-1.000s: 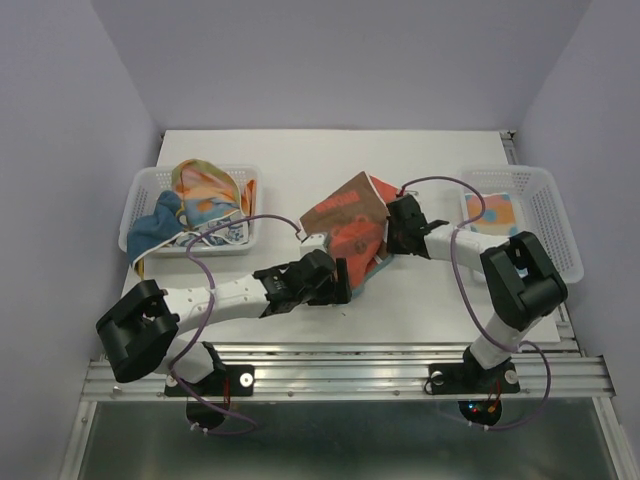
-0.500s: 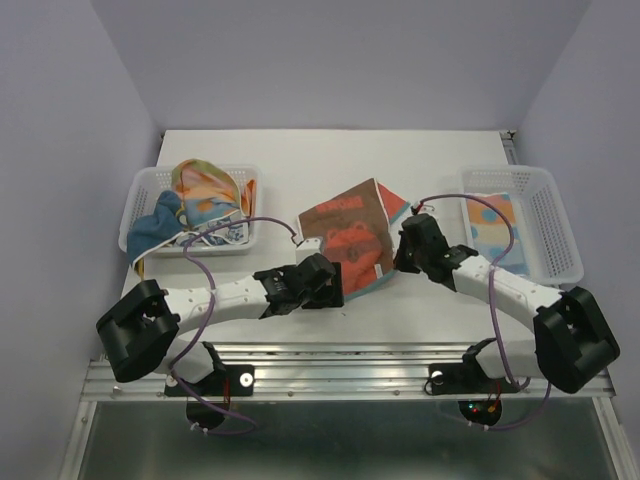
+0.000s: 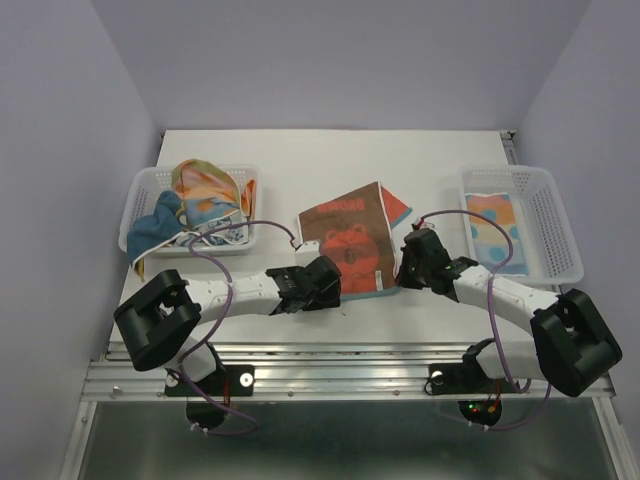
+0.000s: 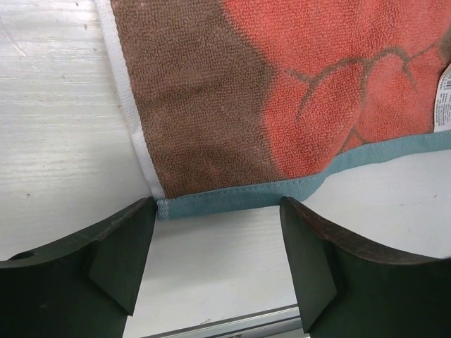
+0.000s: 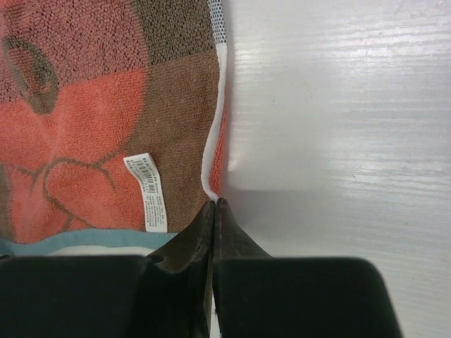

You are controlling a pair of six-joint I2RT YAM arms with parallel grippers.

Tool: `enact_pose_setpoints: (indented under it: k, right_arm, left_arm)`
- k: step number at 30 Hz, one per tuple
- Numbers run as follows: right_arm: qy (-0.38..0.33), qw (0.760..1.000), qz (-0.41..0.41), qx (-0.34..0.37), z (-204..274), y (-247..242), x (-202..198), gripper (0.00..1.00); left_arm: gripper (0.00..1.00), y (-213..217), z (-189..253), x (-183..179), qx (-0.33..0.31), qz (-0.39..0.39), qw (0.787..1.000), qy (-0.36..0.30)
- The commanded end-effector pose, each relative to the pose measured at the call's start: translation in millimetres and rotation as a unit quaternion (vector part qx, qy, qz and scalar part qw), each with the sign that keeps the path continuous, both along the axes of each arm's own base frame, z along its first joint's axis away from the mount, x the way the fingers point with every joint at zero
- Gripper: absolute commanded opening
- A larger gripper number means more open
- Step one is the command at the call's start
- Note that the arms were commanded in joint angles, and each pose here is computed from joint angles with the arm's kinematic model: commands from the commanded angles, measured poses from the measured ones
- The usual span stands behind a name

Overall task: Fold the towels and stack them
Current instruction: Flatten out the crumpled towel

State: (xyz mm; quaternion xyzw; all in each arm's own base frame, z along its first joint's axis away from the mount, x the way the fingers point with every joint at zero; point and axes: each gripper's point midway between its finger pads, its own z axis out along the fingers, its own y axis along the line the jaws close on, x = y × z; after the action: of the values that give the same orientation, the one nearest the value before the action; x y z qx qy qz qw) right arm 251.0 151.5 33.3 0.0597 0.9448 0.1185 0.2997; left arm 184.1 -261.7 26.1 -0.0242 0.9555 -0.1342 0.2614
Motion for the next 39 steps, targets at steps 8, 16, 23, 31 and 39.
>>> enact_pose_setpoints:
  k: [8,16,23,31,39]
  right_arm:
    - [-0.023,1.0,-0.011,0.0,6.4,-3.1,3.7,0.01]
    - [-0.024,1.0,-0.01,0.001,7.1,-3.0,3.5,0.01]
    - [-0.027,1.0,-0.012,0.001,8.7,-4.3,3.2,0.01]
    - [-0.031,0.999,-0.012,0.007,10.7,-2.9,3.9,0.01]
    - [-0.045,0.999,-0.01,0.013,17.6,-2.9,4.2,0.01]
  left_arm:
    - [0.81,42.4,-20.9,-2.4,0.052,0.082,0.995,0.031]
    - [0.78,52.0,-14.8,-0.1,0.052,0.085,0.995,0.019]
    - [0.61,55.2,-33.9,-5.2,0.107,0.076,0.99,0.054]
    - [0.53,54.3,-45.1,-23.2,0.128,0.065,0.986,0.08]
    - [0.23,54.9,-66.7,-42.5,0.204,0.042,0.971,0.119]
